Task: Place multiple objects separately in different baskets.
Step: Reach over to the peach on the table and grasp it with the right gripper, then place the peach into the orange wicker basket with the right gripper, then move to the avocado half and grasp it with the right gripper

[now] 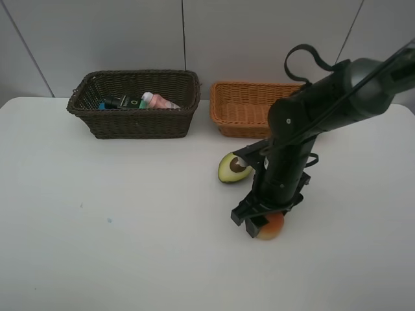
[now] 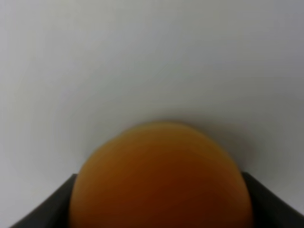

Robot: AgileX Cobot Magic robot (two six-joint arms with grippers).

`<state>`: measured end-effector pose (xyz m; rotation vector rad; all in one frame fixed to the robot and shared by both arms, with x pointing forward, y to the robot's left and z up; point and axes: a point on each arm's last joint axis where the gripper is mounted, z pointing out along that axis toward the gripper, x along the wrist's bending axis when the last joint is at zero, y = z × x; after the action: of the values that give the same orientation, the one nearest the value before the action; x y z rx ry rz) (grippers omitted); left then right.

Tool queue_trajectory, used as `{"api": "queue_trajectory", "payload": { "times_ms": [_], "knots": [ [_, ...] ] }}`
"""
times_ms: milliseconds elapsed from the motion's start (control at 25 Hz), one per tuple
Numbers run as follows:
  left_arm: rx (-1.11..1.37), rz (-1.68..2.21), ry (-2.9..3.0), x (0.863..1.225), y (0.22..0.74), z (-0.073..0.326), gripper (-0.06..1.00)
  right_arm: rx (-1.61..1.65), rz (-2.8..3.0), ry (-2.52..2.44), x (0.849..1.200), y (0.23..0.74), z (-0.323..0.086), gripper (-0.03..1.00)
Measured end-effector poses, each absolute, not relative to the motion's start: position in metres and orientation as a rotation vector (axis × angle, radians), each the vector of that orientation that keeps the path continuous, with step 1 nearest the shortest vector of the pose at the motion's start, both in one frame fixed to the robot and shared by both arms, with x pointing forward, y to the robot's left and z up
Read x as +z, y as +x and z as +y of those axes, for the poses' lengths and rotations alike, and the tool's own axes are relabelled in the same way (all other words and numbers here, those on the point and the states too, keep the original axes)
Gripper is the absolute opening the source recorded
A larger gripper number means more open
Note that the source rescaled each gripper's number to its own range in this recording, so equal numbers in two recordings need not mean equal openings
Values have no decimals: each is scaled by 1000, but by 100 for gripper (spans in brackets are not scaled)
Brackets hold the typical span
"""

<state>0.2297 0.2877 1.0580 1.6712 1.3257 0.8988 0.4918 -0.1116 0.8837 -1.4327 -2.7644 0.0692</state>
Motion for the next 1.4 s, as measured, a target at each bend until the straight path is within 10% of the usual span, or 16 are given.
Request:
{"api": "queue_trajectory", "payload": {
  "times_ms": [560,920,1040,1120,1400],
  "knots": [
    [899,1326,1671,1058,230,288,88,-689,-2778,-1945,1005,650,-155,4],
    [899,1326,1671,1058,230,288,88,-744,-2654,-2118,962,703,-187,6],
    [899,1326,1671,1058,230,288,88,-738,-2654,-2115,958,704,-186,71],
    [899,1326,1671,1058,230,288,88,-742,-2647,-2117,959,704,-186,93],
    [899,1326,1671,1058,230,288,88,-649,-2542,-2108,988,684,-186,100]
  ]
}}
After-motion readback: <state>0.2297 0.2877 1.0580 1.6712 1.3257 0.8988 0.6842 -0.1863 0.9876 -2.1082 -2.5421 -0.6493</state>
